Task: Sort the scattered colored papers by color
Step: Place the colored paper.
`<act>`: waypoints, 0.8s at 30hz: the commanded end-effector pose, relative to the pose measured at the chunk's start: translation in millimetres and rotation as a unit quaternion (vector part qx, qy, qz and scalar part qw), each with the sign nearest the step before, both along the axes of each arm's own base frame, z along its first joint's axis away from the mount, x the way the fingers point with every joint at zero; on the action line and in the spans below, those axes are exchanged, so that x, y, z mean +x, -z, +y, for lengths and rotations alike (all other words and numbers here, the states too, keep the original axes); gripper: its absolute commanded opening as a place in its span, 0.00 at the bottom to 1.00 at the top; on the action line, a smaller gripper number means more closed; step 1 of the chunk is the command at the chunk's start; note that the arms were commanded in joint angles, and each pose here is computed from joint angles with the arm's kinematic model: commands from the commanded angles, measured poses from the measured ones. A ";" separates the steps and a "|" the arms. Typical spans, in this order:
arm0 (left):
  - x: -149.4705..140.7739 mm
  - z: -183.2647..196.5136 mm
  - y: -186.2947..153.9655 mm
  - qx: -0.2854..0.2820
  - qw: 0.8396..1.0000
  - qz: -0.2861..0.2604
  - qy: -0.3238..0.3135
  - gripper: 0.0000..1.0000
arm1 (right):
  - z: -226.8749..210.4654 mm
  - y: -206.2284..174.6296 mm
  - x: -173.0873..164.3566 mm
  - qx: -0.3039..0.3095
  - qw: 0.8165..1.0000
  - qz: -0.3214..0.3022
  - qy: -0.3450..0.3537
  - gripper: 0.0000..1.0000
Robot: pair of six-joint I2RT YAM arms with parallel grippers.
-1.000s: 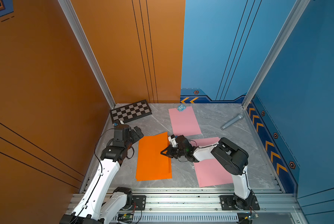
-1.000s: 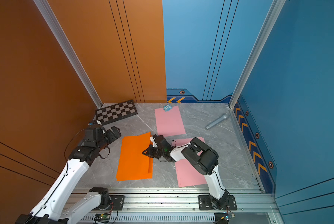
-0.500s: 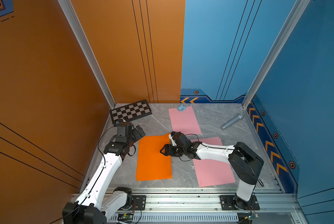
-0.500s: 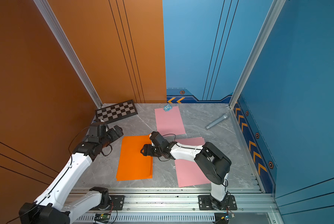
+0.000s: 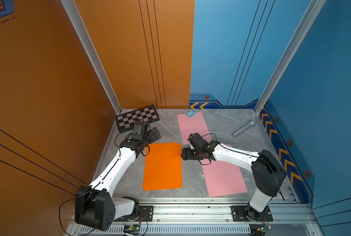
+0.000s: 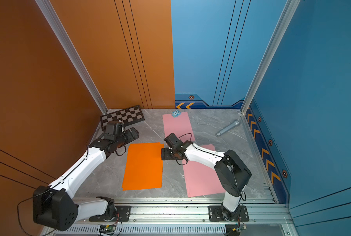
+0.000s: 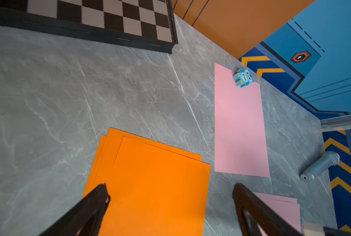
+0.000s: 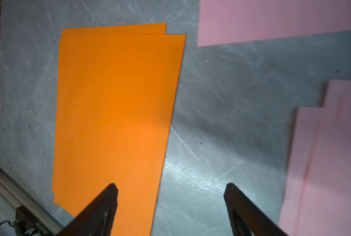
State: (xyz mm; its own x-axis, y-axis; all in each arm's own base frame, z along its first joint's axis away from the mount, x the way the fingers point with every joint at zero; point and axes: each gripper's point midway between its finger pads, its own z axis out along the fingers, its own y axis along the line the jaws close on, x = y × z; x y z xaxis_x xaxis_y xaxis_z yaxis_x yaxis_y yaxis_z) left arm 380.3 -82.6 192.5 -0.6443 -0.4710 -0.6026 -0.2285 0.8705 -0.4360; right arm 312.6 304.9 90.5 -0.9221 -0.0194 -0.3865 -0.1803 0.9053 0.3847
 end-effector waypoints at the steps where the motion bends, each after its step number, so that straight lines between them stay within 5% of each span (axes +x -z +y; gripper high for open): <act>1: 26.3 -37.2 -7.5 -0.030 0.997 -0.014 0.069 0.98 | -48.8 -10.8 31.1 -0.021 0.999 -0.019 0.032 0.88; 6: 64.2 -82.5 22.3 -0.064 0.989 0.031 0.127 0.98 | -94.6 -21.3 89.4 -0.010 0.996 -0.041 0.084 1.00; 17: 153.4 -146.6 86.2 -0.184 0.964 0.103 0.162 0.98 | -121.0 -1.7 207.0 0.080 0.991 -0.014 0.104 1.00; 24: 181.2 -162.7 117.4 -0.218 0.955 0.123 0.162 0.98 | -126.9 8.7 259.4 0.125 0.986 -0.022 0.104 1.00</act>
State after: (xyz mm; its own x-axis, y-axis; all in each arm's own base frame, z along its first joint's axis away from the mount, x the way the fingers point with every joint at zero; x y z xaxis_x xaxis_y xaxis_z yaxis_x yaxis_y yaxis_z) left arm 557.9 -237.7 69.2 -0.8852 -0.3931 -0.2487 -0.1161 0.7044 -0.7002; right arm 560.8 171.5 66.1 -0.8790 0.2812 -0.3850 0.0260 0.8346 0.5502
